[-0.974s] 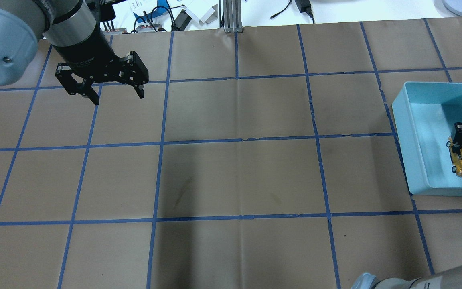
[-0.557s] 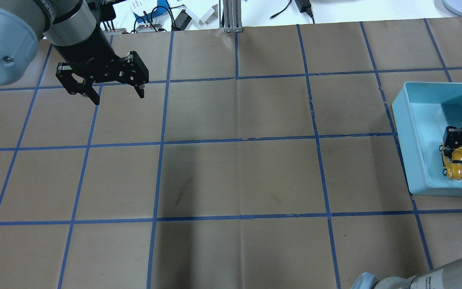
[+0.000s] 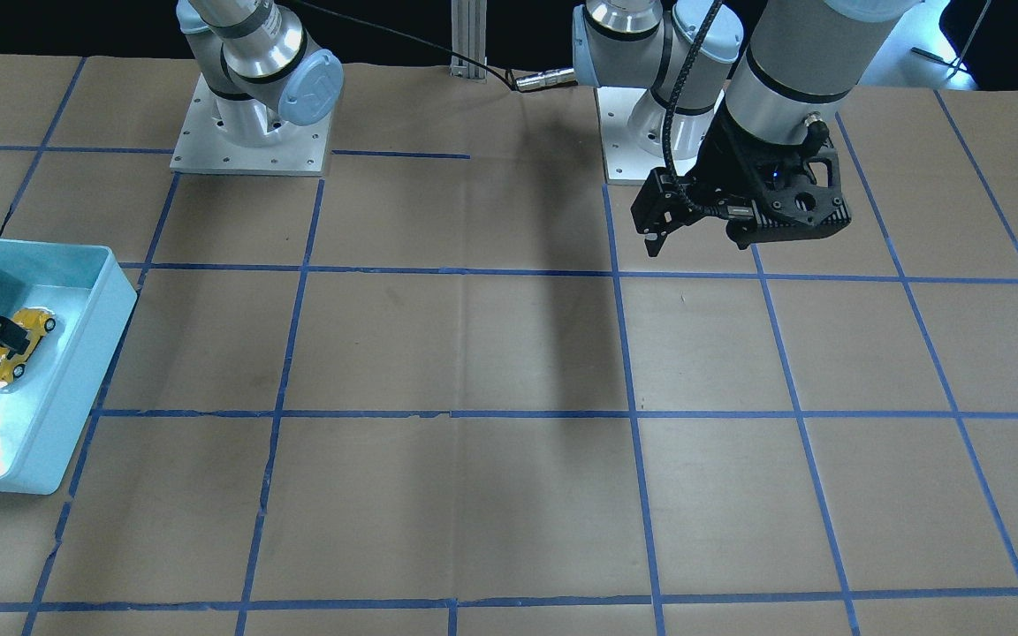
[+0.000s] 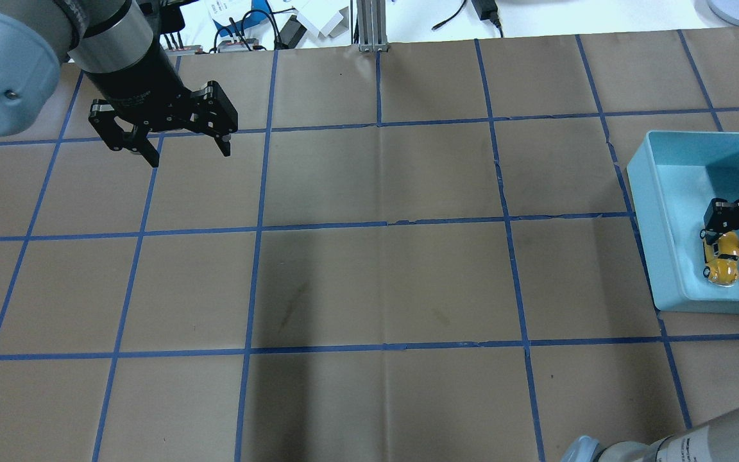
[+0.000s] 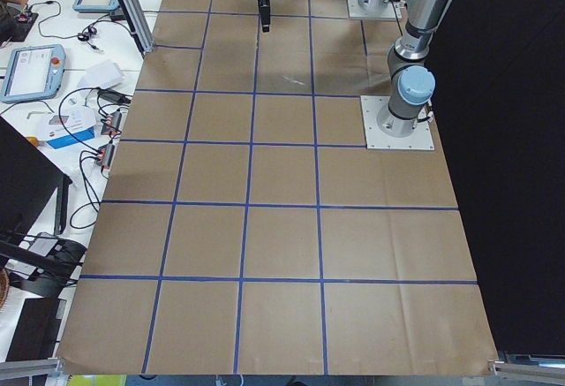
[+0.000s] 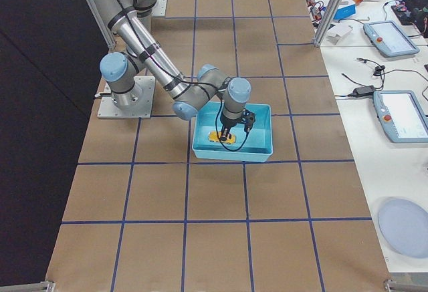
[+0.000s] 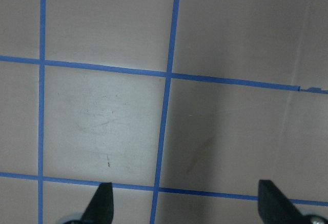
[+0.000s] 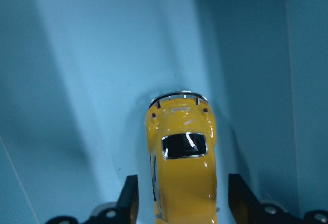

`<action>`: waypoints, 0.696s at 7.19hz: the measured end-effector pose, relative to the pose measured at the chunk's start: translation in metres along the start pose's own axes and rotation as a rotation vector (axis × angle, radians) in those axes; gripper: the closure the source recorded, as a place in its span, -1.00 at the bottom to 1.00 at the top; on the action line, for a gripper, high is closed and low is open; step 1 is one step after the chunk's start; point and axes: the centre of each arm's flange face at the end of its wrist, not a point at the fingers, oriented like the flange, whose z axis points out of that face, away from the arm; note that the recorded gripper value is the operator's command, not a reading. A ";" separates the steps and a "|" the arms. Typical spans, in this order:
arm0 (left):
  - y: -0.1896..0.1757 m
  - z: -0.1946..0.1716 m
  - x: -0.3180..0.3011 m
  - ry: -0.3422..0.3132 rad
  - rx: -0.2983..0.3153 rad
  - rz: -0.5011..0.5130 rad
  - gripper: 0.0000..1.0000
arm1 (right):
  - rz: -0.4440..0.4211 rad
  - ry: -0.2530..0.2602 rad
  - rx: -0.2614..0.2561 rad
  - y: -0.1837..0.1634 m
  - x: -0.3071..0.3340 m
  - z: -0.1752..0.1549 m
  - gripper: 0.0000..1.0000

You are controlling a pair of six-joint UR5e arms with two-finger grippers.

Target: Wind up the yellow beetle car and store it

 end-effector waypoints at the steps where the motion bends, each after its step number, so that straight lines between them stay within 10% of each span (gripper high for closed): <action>1: 0.001 0.000 0.000 -0.001 0.000 0.002 -1.00 | -0.012 0.015 0.034 -0.001 -0.002 -0.018 -1.00; 5: 0.001 -0.001 0.000 -0.005 0.003 0.003 -1.00 | -0.177 0.054 0.184 0.013 -0.086 -0.186 -1.00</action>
